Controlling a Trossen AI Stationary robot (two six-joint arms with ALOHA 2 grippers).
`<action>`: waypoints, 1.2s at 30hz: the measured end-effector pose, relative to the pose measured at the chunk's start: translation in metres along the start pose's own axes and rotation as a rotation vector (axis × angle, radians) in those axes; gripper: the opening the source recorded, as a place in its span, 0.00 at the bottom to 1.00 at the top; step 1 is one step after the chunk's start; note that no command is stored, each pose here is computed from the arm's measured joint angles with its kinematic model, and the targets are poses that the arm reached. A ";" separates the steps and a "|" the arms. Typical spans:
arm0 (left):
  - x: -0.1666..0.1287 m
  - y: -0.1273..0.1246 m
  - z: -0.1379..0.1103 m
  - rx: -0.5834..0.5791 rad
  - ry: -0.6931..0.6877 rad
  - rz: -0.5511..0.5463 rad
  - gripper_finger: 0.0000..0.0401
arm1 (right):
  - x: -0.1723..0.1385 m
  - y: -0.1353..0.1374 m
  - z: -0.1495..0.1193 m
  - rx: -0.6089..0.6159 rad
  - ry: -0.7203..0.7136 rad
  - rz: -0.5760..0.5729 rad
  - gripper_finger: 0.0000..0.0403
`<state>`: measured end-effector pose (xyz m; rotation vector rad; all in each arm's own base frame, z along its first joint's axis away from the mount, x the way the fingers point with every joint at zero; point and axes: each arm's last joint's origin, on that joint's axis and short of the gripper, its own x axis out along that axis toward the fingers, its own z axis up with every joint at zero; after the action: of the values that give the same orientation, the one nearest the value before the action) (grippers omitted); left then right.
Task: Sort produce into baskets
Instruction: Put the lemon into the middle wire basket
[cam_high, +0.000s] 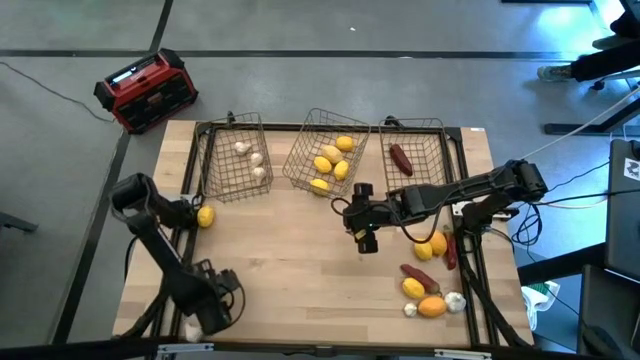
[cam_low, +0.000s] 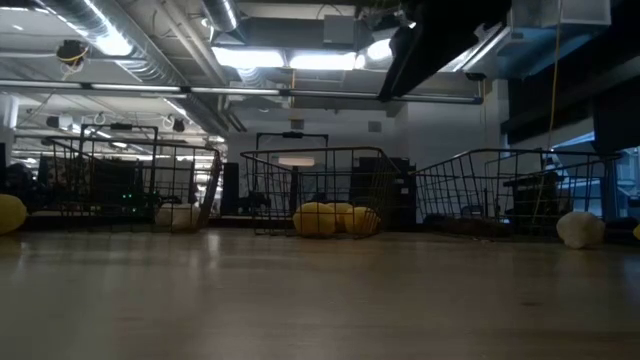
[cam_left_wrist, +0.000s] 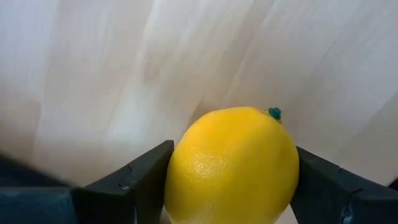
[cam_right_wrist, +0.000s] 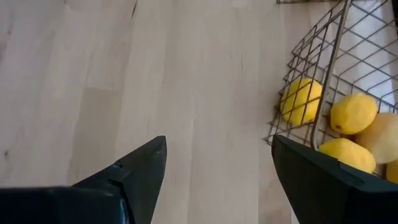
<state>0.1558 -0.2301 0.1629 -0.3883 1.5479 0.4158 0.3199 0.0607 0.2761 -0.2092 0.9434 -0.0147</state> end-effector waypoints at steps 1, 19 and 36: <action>-0.001 0.000 0.005 -0.002 -0.017 -0.015 0.66 | 0.002 0.001 -0.001 0.001 -0.010 0.008 0.72; -0.022 0.022 0.107 -0.042 -0.308 -0.097 0.64 | 0.048 0.011 -0.031 0.154 -0.220 0.093 0.72; -0.089 0.041 0.194 -0.008 -0.834 -0.528 0.63 | 0.049 0.015 -0.020 0.149 -0.338 0.203 0.72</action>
<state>0.3068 -0.1001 0.2510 -0.5246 0.5970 0.1292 0.3317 0.0672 0.2227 0.0241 0.6190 0.1336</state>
